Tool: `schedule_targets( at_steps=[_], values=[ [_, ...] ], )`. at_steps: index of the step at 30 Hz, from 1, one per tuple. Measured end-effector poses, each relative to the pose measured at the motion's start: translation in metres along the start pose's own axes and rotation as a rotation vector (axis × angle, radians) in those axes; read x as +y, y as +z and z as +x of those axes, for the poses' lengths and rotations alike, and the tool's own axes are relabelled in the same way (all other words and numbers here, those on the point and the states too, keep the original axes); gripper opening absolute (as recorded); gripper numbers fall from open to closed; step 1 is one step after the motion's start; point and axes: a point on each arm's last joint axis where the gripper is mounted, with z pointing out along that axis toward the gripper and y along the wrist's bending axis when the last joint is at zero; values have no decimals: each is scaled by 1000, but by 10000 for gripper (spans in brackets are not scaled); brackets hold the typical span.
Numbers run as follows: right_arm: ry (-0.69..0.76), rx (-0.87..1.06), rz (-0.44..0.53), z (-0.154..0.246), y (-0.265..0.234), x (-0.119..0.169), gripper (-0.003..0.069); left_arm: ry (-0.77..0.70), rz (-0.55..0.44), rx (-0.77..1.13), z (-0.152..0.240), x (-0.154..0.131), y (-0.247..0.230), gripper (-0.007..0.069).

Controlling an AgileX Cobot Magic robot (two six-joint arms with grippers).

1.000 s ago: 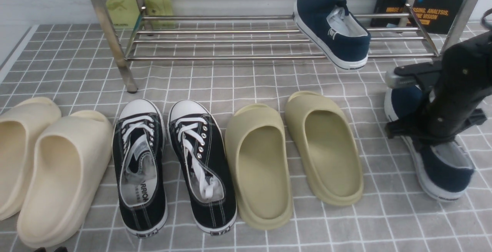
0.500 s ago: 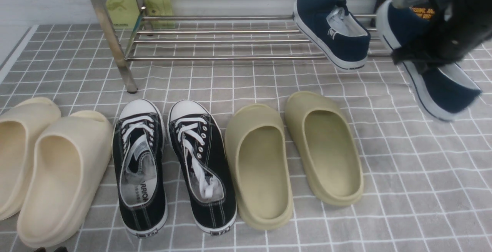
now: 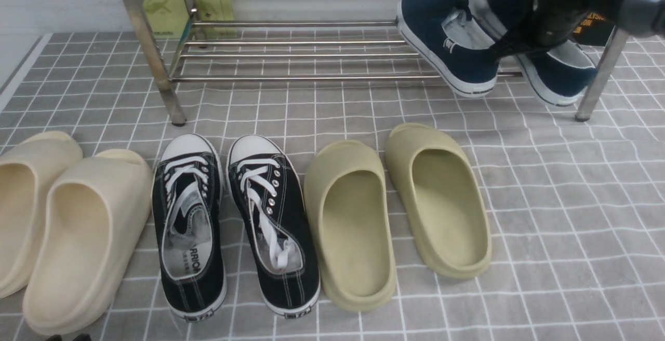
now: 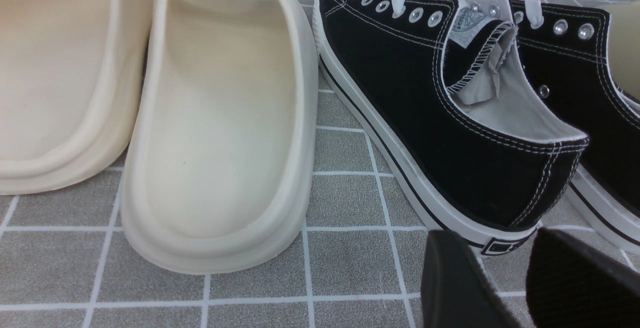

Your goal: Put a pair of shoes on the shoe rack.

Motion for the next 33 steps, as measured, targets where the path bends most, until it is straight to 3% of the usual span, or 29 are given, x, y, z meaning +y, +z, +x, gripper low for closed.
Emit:
schedule_targets(
  at_steps=[7, 12, 13, 14, 16, 20, 25, 31, 33],
  values=[
    [41, -72, 5, -8, 8, 1, 57, 0, 0, 0, 0, 0, 0, 239],
    [91, -86, 3, -9, 9, 1, 309, 0, 0, 0, 0, 0, 0, 239],
    [91, -87, 4, -9, 9, 1, 321, 0, 0, 0, 0, 0, 0, 239],
    [110, -75, 5, -9, 6, 0, 412, 0, 0, 0, 0, 0, 0, 239],
    [133, -40, 6, -8, -3, -2, 514, 0, 0, 0, 0, 0, 0, 239],
    [170, 14, -9, -10, -31, -6, 594, 0, 0, 0, 0, 0, 0, 239],
    [226, -17, -56, -12, -85, -15, 538, 0, 0, 0, 0, 0, 0, 239],
    [267, -201, -78, -1, -180, -32, 242, 0, 0, 0, 0, 0, 0, 239],
    [264, -296, -65, 13, -216, -37, 104, 0, 0, 0, 0, 0, 0, 239]
  ],
)
